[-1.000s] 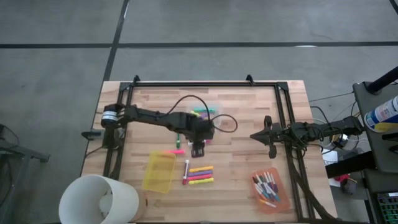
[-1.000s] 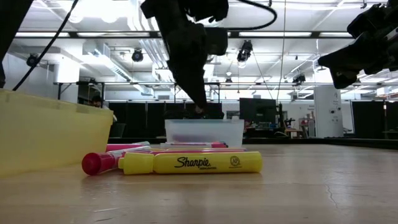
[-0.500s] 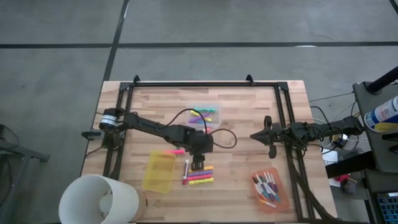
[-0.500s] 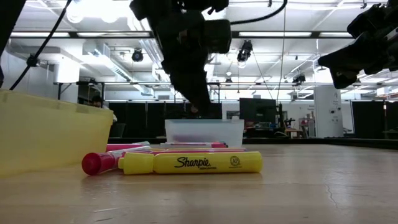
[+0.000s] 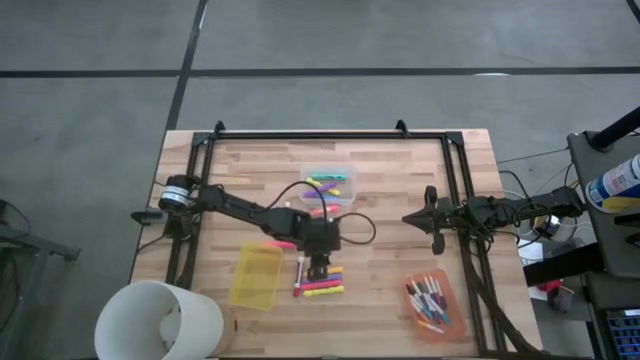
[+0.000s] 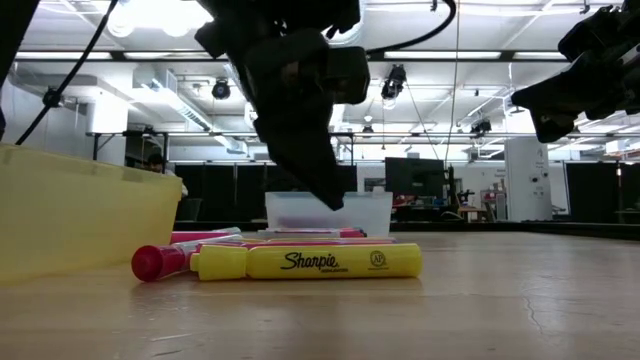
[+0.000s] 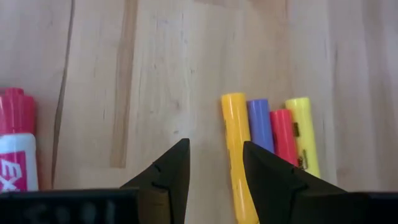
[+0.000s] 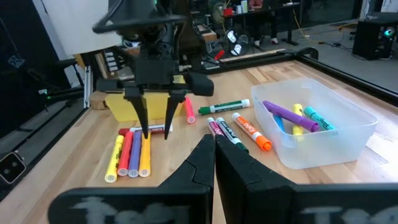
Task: Pick & Place Markers
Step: Put the large orange highlighter pen into the transparent bin
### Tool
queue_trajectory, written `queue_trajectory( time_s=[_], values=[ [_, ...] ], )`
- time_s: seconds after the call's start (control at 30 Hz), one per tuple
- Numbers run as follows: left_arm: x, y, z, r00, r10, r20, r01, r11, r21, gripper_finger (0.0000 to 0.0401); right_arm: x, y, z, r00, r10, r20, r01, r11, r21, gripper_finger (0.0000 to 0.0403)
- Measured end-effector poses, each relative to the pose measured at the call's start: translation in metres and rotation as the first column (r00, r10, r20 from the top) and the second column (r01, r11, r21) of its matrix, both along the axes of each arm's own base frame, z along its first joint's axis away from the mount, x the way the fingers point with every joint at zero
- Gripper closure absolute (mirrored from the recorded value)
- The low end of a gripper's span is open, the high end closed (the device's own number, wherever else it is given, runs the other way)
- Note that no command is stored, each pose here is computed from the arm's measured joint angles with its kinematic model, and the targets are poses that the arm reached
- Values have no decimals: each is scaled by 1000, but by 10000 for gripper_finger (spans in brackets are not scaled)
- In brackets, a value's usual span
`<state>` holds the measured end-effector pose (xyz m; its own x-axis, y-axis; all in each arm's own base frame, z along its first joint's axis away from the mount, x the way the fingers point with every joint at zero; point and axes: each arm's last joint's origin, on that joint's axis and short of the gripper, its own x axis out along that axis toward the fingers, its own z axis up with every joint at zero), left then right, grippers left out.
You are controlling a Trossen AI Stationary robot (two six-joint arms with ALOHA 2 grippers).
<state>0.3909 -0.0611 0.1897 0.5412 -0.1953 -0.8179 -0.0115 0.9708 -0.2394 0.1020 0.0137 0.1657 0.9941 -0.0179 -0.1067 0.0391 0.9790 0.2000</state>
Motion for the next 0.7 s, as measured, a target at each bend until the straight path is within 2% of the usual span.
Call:
queue_trajectory(
  time_s=[0.33,0.7],
  values=[
    [-2,-9,-3,1000,-5,7,5,1000,-12,259,0,0,0,1000,0,-1,0,1000,0,394],
    [-17,-17,-32,1000,12,-4,-12,999,-39,259,0,0,0,1000,-1,0,1,1000,0,394]
  ],
)
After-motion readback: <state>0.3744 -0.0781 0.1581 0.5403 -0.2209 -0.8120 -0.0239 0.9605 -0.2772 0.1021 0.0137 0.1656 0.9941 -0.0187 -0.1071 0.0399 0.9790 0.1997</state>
